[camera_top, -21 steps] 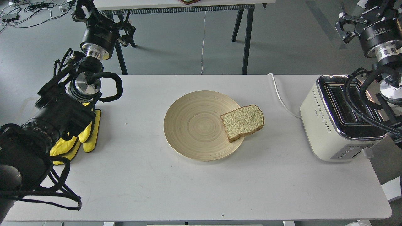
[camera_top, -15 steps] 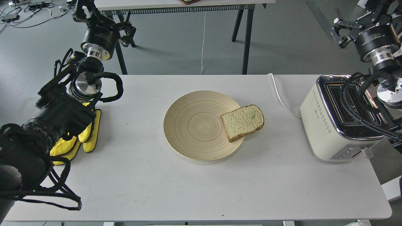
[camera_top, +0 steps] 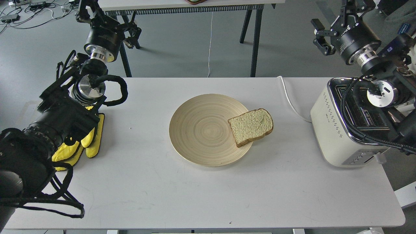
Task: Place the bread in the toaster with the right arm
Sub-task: 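Move the right gripper away from the toaster toward the bread slice, then lower the open right gripper around the bread slice on the plate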
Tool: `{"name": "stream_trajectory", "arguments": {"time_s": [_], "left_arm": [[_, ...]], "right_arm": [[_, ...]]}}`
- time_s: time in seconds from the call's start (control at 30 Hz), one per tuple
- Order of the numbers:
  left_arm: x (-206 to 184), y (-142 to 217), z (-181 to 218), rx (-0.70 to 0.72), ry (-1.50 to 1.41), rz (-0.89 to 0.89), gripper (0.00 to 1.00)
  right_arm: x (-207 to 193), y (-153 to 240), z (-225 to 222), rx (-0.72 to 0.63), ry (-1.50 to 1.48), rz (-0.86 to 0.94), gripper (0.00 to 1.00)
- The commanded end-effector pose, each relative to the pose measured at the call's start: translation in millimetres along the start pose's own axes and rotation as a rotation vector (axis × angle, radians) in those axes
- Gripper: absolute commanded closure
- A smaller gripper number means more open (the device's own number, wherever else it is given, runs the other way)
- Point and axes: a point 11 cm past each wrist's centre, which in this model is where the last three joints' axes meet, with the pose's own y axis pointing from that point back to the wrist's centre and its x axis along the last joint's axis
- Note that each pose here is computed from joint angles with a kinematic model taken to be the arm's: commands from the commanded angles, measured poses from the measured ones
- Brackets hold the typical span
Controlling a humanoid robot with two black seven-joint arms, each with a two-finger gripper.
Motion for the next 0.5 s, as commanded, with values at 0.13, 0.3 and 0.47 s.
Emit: {"name": "stream_trajectory", "arguments": {"time_s": [0.13,0.3,0.47], "left_arm": [[0,0,0,0.0,0.0,0.001,0.0],[0,0,0,0.0,0.0,0.001,0.0],[0,0,0,0.0,-0.001,0.003,0.0]], "right_arm": [[-47,2,56,-0.16,0.514,-0.12,0.02],[-95,7,101,-0.201,0.725,-0.266,0.02],[-105,25,146,-0.326,0.812,-0.351,0.03]]}}
